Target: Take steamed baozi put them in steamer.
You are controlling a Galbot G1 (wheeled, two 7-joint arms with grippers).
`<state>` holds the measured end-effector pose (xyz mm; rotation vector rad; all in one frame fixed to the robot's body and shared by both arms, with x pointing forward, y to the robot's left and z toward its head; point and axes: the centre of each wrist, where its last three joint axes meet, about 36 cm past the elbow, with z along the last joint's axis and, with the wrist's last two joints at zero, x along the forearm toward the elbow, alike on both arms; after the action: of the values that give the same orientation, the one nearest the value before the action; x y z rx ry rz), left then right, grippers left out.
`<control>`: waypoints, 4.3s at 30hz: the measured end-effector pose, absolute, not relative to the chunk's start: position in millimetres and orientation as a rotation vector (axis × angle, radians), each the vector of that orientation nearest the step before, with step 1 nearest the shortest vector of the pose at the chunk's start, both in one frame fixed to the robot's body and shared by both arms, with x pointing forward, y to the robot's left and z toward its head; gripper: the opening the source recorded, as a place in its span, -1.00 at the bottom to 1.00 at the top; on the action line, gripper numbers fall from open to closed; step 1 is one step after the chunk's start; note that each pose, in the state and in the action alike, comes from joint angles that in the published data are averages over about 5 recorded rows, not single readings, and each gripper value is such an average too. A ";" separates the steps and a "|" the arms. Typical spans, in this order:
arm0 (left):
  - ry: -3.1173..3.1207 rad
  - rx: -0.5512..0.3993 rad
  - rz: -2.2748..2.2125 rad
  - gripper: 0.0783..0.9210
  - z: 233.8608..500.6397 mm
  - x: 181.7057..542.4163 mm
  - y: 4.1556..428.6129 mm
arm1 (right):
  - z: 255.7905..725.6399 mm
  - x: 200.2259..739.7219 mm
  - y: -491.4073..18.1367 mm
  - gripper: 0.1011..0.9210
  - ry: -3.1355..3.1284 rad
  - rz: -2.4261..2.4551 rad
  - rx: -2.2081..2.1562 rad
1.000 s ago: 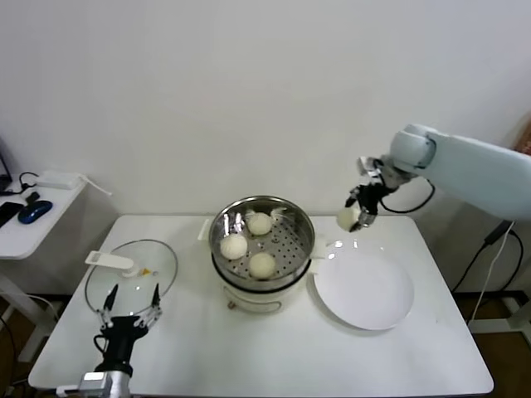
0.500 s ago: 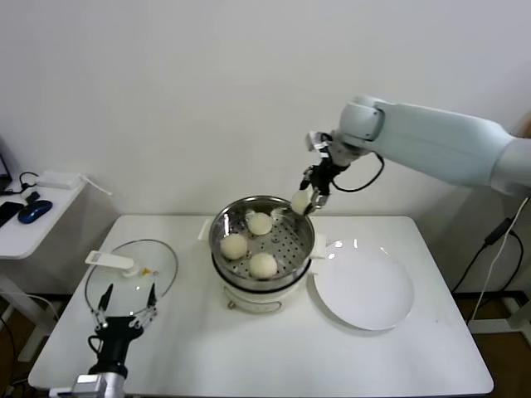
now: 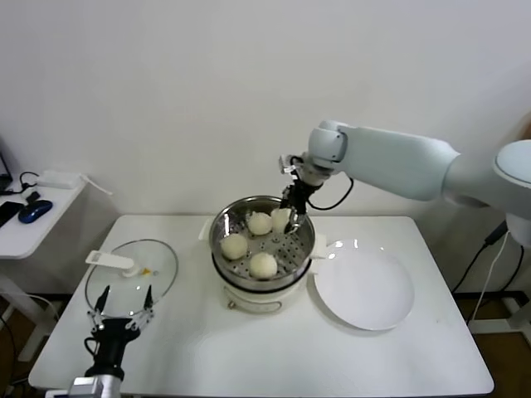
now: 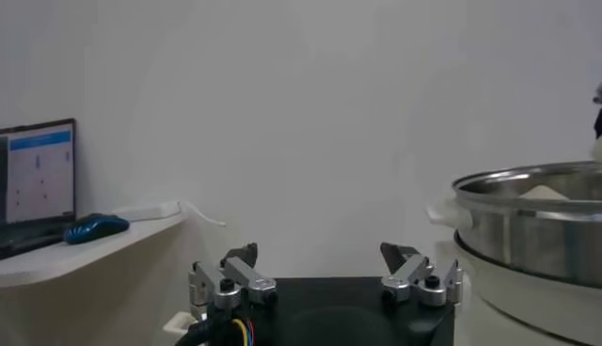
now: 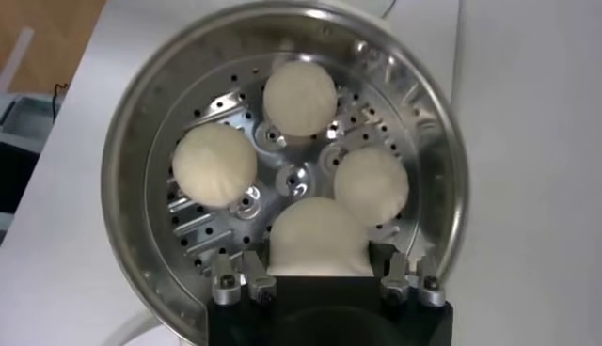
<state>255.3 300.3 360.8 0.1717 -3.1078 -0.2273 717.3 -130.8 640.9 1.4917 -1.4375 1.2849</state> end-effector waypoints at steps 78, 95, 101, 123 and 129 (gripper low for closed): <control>-3.097 0.158 -0.221 0.77 355.9 252.5 294.9 | 622.5 671.5 -214.1 0.76 -1.700 1.209 1.549; -3.108 0.128 -0.189 0.77 354.5 244.8 278.5 | 556.1 578.0 -300.5 0.76 -2.570 0.955 1.313; -3.109 0.128 -0.191 0.77 353.1 241.5 276.4 | 522.6 543.8 -303.3 0.76 -2.853 0.804 1.166; -3.108 0.176 -0.212 0.77 357.2 239.2 285.6 | 396.2 388.1 -300.2 0.76 -3.286 0.059 0.521; -3.109 0.189 -0.214 0.77 359.5 241.3 289.0 | 368.0 347.9 -296.0 0.76 -3.256 -0.059 0.420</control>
<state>241.3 289.0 359.5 0.1885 -3.1085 -0.2141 347.9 -296.0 368.0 0.4201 -3.2565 -0.0586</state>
